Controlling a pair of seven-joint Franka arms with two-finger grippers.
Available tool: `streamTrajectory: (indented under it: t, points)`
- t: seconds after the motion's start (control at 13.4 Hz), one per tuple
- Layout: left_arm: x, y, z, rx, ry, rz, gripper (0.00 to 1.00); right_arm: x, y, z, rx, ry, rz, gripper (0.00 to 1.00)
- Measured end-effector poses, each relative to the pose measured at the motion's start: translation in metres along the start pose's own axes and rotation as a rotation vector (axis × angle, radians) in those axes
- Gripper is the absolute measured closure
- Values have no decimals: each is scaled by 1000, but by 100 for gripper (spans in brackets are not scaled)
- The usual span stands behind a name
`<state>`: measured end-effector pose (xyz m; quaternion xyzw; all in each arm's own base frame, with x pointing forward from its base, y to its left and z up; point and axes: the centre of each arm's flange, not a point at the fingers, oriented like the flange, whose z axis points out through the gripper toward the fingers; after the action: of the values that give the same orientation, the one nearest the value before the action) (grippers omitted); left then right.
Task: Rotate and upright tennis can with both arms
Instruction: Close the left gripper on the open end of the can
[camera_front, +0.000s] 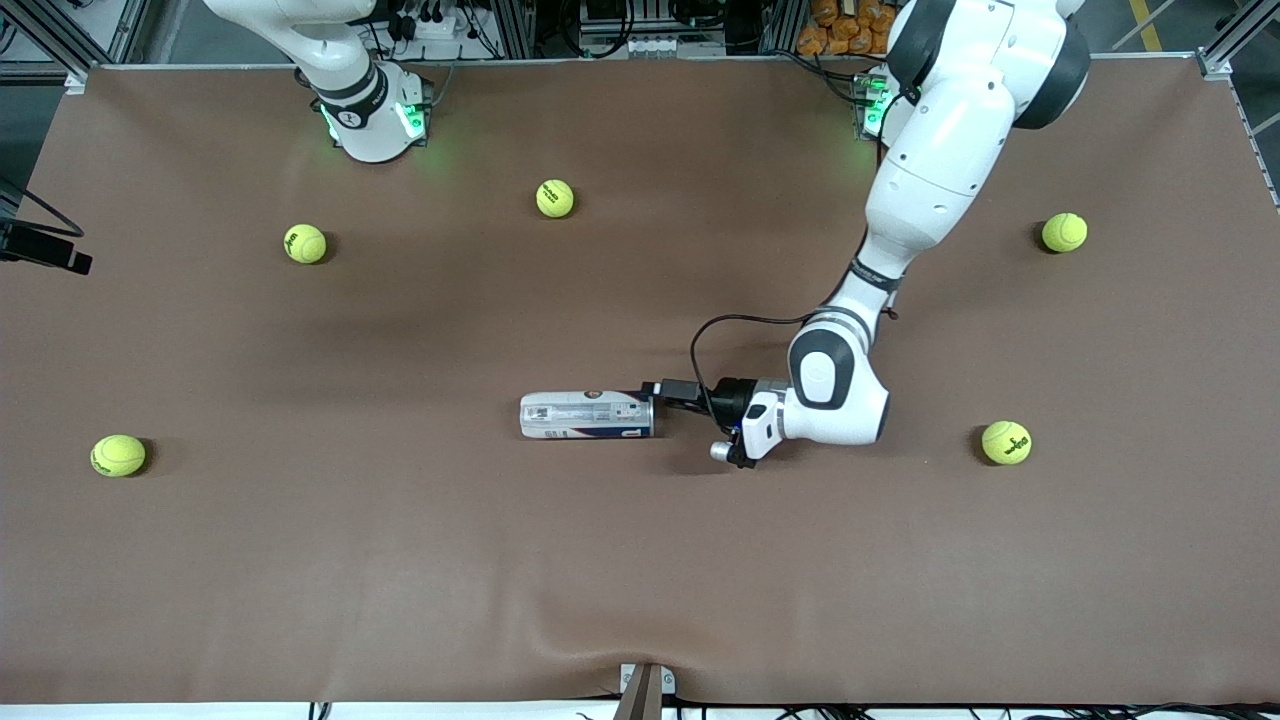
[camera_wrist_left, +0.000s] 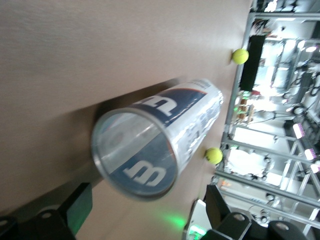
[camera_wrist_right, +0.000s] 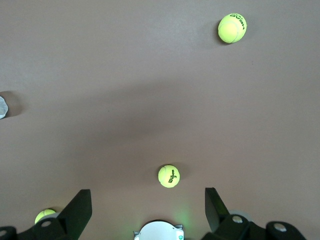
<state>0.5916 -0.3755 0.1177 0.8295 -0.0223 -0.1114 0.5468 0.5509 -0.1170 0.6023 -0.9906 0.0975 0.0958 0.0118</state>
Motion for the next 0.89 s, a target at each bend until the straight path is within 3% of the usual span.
streamTrajectory:
  t: [0.52, 0.89]
  points:
    - [20, 24, -12, -39, 69, 27, 0, -2, -36, 0, -5, -11, 41, 0]
    - [13, 13, 15, -70, 98, 29, 0, -8, -49, -3, -11, -29, 32, 0]
